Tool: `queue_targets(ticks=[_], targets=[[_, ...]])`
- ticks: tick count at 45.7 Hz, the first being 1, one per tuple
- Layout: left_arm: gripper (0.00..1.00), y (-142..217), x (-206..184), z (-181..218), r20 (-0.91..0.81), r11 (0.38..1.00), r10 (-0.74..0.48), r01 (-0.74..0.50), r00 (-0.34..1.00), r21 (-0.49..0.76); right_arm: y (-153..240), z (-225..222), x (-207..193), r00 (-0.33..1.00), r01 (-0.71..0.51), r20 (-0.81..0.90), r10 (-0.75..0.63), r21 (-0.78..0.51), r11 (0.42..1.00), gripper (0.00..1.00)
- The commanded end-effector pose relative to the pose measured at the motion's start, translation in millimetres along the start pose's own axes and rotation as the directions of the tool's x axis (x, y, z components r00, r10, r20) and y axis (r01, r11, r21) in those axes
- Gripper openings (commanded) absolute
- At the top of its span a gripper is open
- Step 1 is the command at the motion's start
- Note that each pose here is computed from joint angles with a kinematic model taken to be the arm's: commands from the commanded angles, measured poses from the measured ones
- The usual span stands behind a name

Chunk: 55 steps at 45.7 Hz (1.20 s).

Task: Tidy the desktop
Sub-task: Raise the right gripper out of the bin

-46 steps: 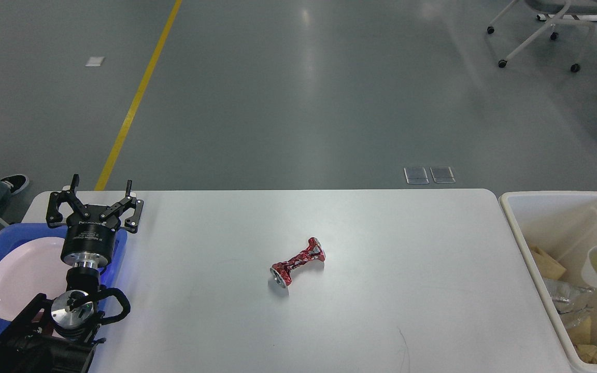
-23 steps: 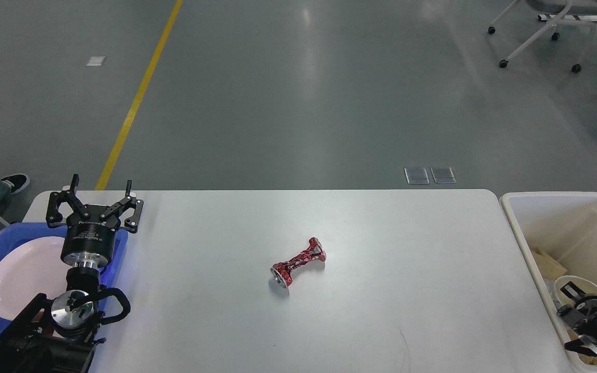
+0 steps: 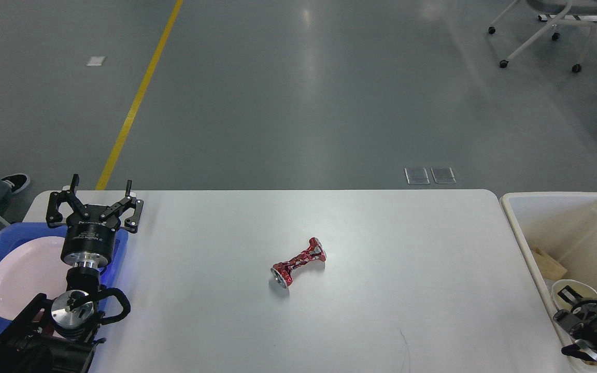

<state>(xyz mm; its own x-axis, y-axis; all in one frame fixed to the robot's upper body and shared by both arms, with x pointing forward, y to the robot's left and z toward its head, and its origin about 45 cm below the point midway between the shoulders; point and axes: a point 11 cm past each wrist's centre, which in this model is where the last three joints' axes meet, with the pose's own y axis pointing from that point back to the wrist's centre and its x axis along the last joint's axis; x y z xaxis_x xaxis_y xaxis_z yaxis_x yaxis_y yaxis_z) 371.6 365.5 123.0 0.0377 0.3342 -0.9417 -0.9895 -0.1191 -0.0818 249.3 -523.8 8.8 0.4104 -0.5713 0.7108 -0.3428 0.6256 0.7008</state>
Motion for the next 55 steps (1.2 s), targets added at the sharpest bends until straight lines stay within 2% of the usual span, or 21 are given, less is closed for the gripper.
queue_targets(ticks=[1,3,5,8,11,27,32,38,46,49,55], targets=[[0.96,0,0,0,0.0,1.0,0.001,-0.001,1.0,0.0,0,2,4,0.999,-0.045,0.012,0.045,-0.002,0.999,0.23],[0.96,0,0,0,0.0,1.0,0.001,-0.001,1.0,-0.002,0,4,10,0.997,-0.077,0.019,0.077,-0.006,0.997,0.49],[0.96,0,0,0,0.0,1.0,0.001,-0.001,1.0,0.0,0,4,14,0.994,-0.107,0.026,0.108,-0.008,0.994,0.68],[0.96,0,0,0,0.0,1.0,0.001,-0.001,1.0,0.0,0,5,18,0.989,-0.141,0.033,0.142,-0.009,0.99,0.87],[0.96,0,0,0,0.0,1.0,0.001,-0.001,1.0,0.0,0,5,20,0.987,-0.154,0.035,0.154,-0.01,0.988,0.99],[0.96,0,0,0,0.001,1.0,0.001,-0.001,1.0,0.0,2,-2,16,0.993,-0.113,0.024,0.112,0.014,0.994,1.0],[0.96,0,0,0,0.001,1.0,0.001,-0.001,1.0,0.001,4,5,44,0.995,-0.095,0.029,0.095,0.007,0.995,1.0],[0.96,0,0,0,0.0,1.0,0.0,0.0,1.0,0.0,18,-21,69,0.998,-0.016,-0.067,0.021,0.079,0.997,1.0],[0.96,0,0,0,0.0,1.0,0.0,0.0,1.0,0.001,47,-58,89,0.948,0.238,-0.25,-0.199,0.137,0.962,1.0],[0.96,0,0,0,0.0,1.0,0.0,0.0,1.0,-0.002,70,-86,100,0.9,0.359,-0.321,-0.295,0.162,0.919,1.0],[0.96,0,0,0,0.0,1.0,0.0,0.0,1.0,0.001,120,-136,125,0.801,0.52,-0.446,-0.398,0.19,0.833,1.0]])
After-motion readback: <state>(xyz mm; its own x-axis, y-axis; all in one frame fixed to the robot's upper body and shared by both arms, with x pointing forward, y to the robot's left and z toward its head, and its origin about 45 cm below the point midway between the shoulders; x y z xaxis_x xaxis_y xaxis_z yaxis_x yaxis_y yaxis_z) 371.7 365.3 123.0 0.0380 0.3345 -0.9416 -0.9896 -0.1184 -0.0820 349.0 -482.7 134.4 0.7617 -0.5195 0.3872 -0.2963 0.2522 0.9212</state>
